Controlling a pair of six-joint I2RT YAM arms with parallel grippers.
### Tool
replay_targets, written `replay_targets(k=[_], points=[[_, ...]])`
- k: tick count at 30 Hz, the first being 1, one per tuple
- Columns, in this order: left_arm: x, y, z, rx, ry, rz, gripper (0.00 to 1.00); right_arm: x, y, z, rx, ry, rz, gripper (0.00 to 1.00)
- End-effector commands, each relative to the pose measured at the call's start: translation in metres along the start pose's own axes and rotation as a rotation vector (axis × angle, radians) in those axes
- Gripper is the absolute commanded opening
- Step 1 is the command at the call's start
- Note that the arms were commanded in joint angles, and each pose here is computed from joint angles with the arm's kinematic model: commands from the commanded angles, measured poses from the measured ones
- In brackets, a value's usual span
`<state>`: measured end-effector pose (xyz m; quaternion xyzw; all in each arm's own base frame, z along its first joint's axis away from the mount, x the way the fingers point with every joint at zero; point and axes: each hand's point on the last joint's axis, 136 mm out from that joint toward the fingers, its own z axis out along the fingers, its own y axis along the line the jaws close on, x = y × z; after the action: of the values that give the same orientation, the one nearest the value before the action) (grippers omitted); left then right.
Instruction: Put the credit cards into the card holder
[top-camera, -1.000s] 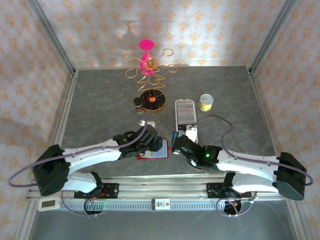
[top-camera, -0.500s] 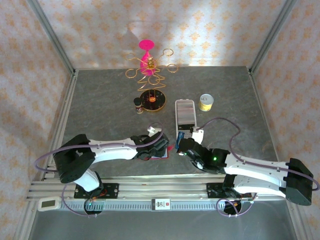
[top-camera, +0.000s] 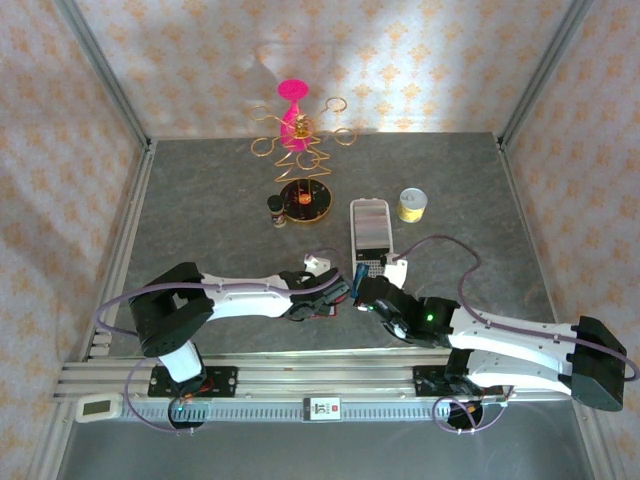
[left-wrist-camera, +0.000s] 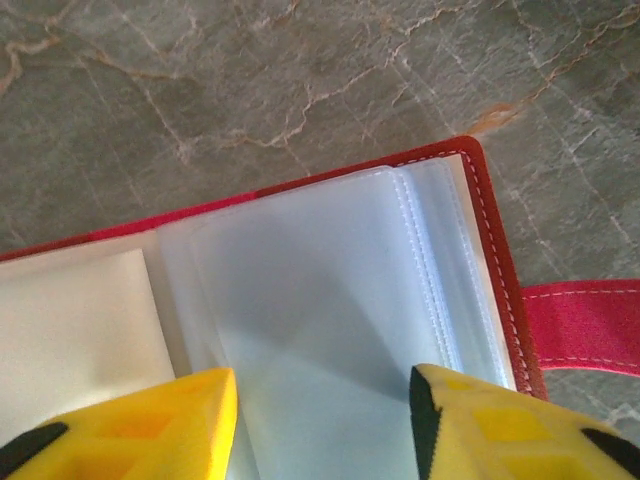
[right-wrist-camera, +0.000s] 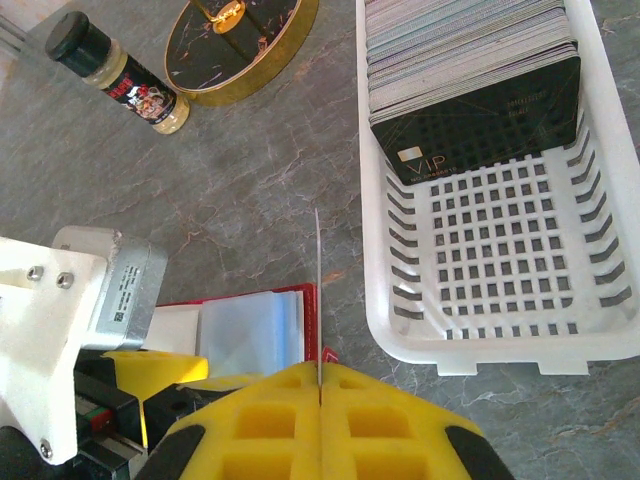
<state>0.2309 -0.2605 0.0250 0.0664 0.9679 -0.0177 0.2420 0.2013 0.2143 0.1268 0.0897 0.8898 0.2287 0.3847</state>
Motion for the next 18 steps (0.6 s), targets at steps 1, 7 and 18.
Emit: replay_targets(k=[1,7,18], points=[[0.005,0.016,0.000,-0.089,0.009,0.037,0.46,-0.001,-0.010,-0.001,0.029,-0.022,0.004,0.00],[0.001,0.015,-0.005,-0.066,-0.015,0.013,0.37,0.000,-0.012,-0.001,0.034,-0.020,0.007,0.00],[-0.004,0.023,-0.013,-0.057,-0.054,-0.025,0.27,0.003,-0.014,0.000,0.038,-0.015,0.011,0.00]])
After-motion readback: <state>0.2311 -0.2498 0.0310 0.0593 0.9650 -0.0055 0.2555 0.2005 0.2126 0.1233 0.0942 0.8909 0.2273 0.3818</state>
